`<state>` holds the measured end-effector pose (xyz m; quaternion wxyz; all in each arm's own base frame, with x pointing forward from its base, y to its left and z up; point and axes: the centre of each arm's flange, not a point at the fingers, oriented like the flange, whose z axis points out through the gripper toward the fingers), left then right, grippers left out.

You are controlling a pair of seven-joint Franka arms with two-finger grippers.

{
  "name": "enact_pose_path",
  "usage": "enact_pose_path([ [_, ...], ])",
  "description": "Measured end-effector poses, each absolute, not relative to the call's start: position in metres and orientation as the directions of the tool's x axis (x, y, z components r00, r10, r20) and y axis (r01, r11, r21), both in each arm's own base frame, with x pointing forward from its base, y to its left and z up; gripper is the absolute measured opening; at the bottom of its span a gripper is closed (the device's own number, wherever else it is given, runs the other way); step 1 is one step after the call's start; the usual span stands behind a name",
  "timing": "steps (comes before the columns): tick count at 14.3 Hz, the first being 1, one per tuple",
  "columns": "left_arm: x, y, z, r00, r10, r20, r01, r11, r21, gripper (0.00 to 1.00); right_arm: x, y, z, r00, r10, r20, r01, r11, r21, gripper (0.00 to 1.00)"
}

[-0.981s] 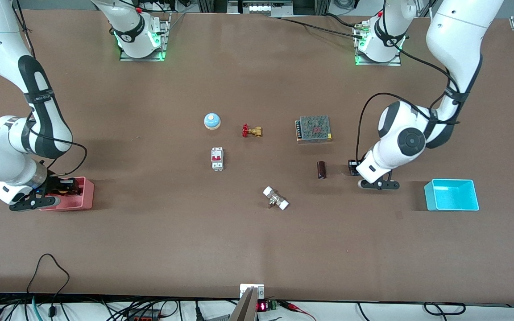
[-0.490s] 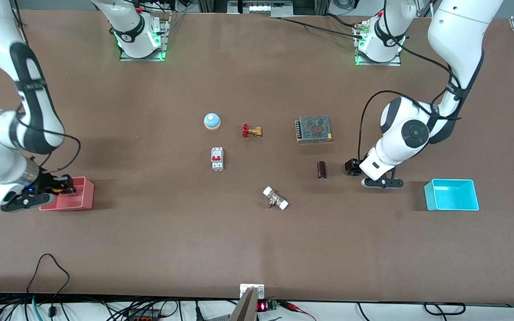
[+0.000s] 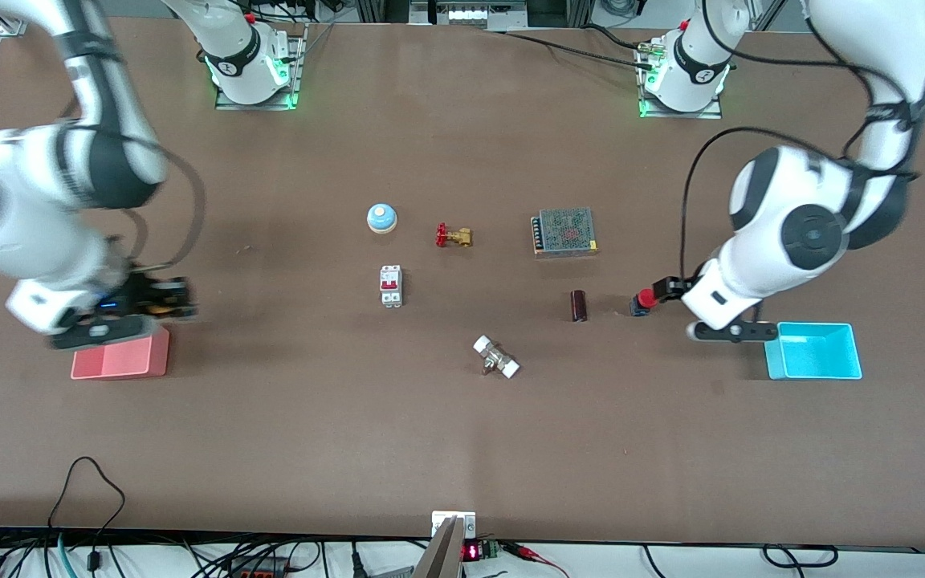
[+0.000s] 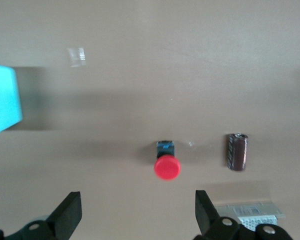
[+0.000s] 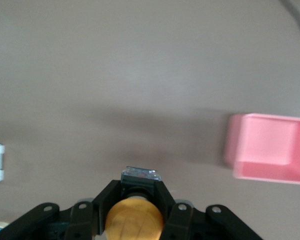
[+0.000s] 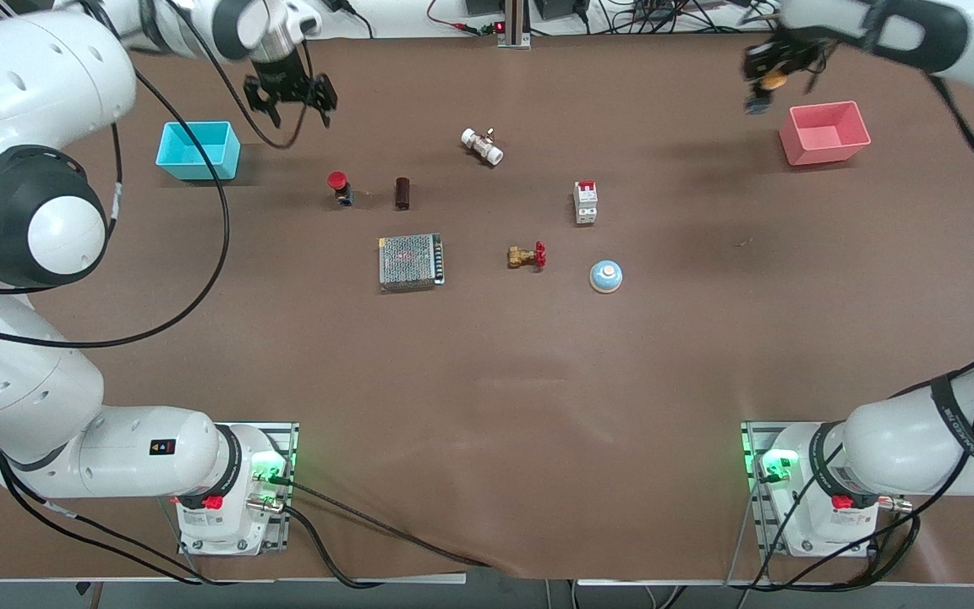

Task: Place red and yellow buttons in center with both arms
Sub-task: 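Place the red button near the capacitor while the right gripper lifts the yellow button, then carry the yellow button toward the breaker while the left gripper withdraws, then lower the yellow button beside the breaker and open the right gripper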

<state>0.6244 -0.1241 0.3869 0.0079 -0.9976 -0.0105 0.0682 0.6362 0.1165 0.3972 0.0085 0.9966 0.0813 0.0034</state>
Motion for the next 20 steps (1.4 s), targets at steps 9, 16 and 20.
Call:
enact_pose_path([
  [9, 0.631, -0.054, 0.539, 0.987, -0.083, -0.134, -0.084, -0.996, 0.003, 1.0, 0.614, 0.225, 0.261, 0.992, 0.123, -0.014, 0.123, -0.992, -0.014, 0.36],
  [16, 0.57, -0.033, 0.573, 0.984, -0.176, -0.034, -0.177, -0.984, -0.032, 1.0, 0.614, 0.227, 0.242, 0.992, 0.125, -0.016, 0.125, -0.992, -0.021, 0.36],
  [20, 0.558, -0.014, 0.578, 0.985, -0.17, -0.006, -0.17, -0.985, -0.035, 1.0, 0.614, 0.227, 0.24, 0.992, 0.125, -0.014, 0.124, -0.992, -0.022, 0.39],
])
